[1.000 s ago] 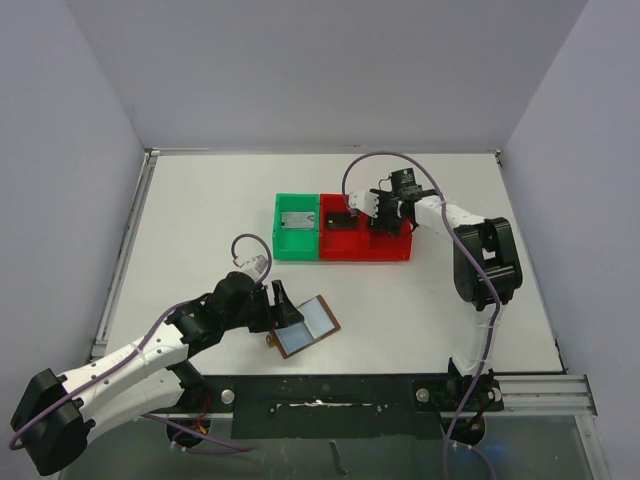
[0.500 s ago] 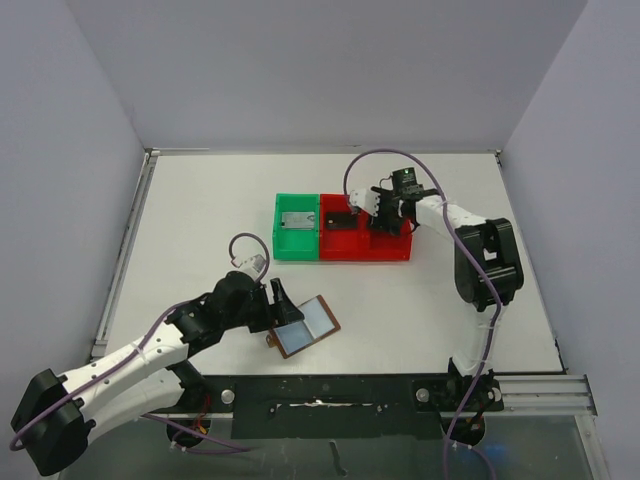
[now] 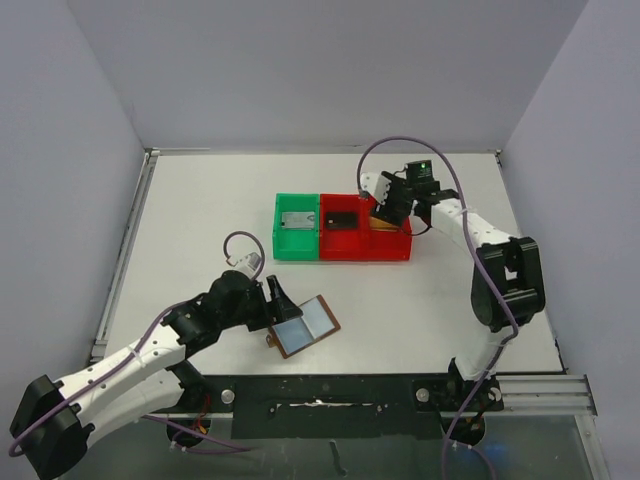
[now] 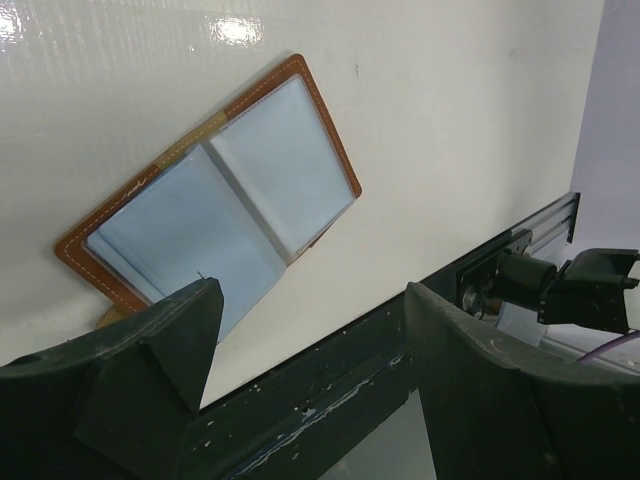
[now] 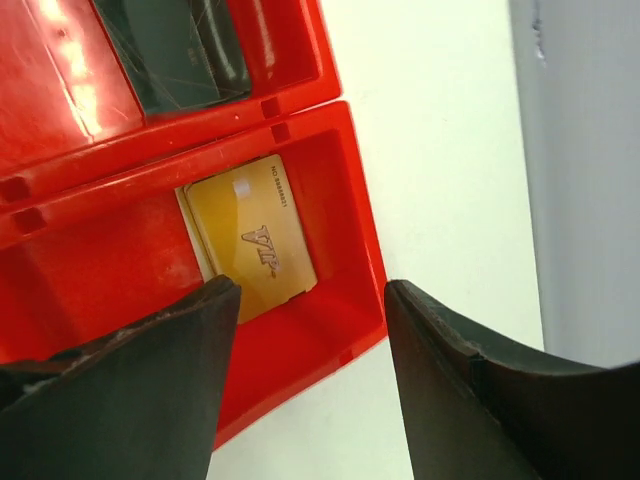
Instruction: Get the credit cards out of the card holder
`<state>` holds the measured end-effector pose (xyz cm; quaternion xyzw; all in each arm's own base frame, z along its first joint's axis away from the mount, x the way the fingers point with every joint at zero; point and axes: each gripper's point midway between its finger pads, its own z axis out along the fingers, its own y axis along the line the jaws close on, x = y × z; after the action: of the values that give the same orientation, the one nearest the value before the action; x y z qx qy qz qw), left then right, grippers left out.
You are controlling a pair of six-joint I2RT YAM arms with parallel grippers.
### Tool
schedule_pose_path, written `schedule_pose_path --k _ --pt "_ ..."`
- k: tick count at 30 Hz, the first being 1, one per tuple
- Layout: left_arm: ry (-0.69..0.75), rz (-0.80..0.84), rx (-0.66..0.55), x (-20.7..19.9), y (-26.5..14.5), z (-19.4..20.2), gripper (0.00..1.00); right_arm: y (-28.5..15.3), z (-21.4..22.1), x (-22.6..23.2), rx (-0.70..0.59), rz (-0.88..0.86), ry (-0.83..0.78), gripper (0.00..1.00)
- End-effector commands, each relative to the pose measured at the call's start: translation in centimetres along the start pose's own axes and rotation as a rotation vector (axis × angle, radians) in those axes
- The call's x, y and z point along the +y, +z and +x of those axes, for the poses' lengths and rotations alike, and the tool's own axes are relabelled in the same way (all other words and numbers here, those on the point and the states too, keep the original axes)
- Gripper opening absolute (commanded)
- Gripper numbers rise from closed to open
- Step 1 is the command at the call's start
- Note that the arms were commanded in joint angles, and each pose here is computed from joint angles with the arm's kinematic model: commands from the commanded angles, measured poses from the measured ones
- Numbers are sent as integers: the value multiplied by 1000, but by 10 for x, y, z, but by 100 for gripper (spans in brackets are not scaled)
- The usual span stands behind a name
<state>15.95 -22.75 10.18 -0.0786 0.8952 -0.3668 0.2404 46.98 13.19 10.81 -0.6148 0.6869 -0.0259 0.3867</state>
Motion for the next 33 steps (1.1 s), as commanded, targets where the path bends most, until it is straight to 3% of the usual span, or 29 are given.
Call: schedule_pose_path --k 1,4,8,11,13,15,21,33 --pt "-34 31 -35 -10 -7 -9 72 -57 -63 -28 -239 170 136 61" --pt "-54 27 -27 -7 -7 -6 72 -92 -103 -8 -428 187 328 63" --pt "-80 21 -5 -3 -4 0 72 -125 -130 37 -593 82 827 65" --pt "-92 21 16 -2 -1 5 71 -132 -131 76 -566 -73 1189 64" --pt "-95 15 31 0 1 8 71 -126 -138 113 -520 -207 1323 62" --pt "-96 11 40 1 3 10 71 -115 -145 153 -423 -239 1344 62" --pt "-89 -11 66 4 8 13 70 -84 -134 227 -171 -123 1478 55" --pt "-86 19 87 -3 7 19 66 -50 -150 292 9 -243 1412 52"
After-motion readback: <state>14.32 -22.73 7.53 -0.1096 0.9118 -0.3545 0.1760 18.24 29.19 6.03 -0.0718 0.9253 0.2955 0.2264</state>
